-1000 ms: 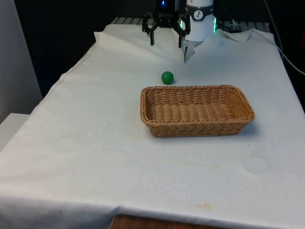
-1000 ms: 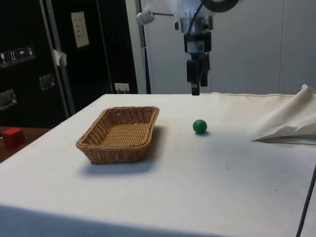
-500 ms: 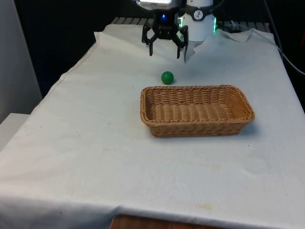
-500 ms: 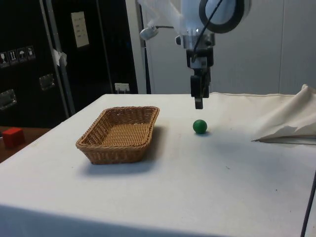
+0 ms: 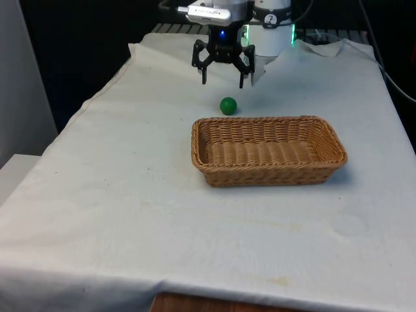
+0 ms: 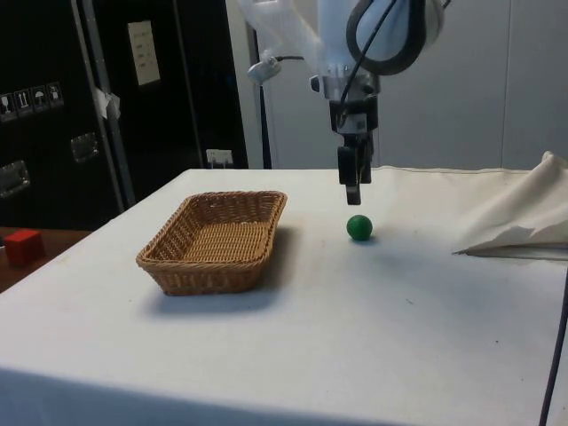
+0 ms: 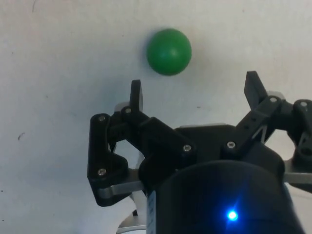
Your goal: Pick up the ball and place it into the basket.
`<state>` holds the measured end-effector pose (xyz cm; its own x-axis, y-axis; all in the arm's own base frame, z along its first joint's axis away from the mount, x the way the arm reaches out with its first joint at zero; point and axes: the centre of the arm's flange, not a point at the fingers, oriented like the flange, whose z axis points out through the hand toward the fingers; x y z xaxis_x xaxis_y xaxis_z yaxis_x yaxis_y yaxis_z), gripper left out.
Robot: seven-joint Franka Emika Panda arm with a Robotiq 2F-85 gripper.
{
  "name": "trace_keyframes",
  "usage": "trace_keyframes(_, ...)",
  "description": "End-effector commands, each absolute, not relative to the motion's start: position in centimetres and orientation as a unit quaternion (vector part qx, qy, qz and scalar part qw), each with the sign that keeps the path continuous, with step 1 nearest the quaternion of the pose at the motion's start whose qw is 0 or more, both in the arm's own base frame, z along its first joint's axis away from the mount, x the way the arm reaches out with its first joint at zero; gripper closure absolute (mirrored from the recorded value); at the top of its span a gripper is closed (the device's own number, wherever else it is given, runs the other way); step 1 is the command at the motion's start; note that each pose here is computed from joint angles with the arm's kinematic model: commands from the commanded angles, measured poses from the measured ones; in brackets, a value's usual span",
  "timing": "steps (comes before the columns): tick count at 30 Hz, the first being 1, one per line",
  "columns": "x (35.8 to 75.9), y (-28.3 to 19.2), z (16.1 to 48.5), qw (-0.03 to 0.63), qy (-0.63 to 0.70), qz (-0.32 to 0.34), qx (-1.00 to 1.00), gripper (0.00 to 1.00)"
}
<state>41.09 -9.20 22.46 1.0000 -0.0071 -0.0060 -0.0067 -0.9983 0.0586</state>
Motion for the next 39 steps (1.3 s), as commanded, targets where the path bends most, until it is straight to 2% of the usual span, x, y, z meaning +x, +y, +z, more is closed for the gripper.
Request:
trace_keyframes(1, 41.0, -9.1, 22.4, 0.029, -0.004, -0.003, 1.0, 0.0)
trace_keyframes(12, 39.9, -8.2, 21.8, 0.011, -0.009, 0.015, 1.0, 0.0)
trace_keyframes(39, 40.3, -6.9, 19.8, 0.002, -0.017, 0.025, 1.0, 0.0)
